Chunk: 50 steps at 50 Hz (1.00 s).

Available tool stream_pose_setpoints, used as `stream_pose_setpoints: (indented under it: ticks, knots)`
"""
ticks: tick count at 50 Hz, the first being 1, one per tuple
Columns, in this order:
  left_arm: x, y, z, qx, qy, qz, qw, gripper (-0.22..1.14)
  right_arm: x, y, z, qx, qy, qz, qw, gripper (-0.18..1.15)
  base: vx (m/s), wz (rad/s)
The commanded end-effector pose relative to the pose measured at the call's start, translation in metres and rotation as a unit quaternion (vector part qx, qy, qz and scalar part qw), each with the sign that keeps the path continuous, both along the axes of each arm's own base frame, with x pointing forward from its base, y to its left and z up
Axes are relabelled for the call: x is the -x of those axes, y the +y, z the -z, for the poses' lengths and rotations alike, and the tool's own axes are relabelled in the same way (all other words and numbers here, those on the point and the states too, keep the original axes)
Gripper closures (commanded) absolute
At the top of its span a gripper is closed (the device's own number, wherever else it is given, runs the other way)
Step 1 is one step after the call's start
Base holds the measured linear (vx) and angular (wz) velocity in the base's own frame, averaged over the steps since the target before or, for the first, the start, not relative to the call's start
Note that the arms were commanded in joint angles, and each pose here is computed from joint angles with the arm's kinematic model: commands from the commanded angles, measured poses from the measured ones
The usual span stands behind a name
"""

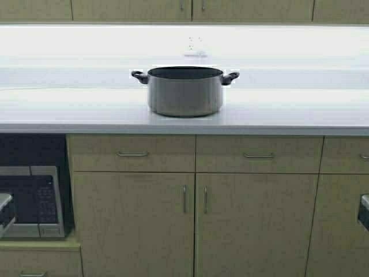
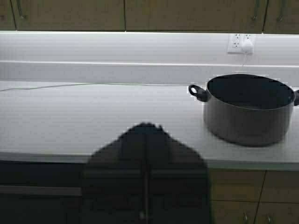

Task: Open the cabinet, put the pot inside, then close it

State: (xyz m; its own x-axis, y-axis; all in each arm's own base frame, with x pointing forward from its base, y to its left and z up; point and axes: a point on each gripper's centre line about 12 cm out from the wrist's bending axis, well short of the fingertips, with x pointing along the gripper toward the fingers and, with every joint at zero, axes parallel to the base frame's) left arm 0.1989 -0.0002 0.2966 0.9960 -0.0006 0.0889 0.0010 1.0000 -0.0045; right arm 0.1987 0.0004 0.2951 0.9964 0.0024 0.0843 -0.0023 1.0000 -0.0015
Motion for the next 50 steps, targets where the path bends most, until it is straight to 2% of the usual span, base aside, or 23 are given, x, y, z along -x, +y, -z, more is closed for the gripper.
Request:
stream_pose_setpoints:
  ticks: [1, 6, 27, 50]
  knots:
    - [-0.001, -0.0018, 0.0041, -0.001, 0.005, 0.005, 1.0, 0.96, -0.0019, 0.0012, 0.0041, -0.003, 0.009, -0.003, 1.0, 0.9, 0.08, 0.0]
    - [-0.0007, -0.0021, 0.0044, 0.0, 0.005, 0.006, 1.0, 0.85, -0.0022, 0.0012, 0.0047, -0.004, 0.012, -0.003, 1.0, 0.9, 0.12, -0.01]
    - [-0.0036, -0.0018, 0.0033, 0.015, 0.004, 0.006, 1.0, 0.89, -0.0034, 0.0013, 0.0029, -0.004, 0.012, -0.004, 1.0, 0.92, 0.21, -0.01]
    - [-0.0054, 0.0065, 0.0091, 0.022, 0.009, -0.013, 1.0, 0.89, -0.0047, 0.0015, 0.0058, 0.0, 0.03, -0.004, 1.0, 0.92, 0.38, 0.06]
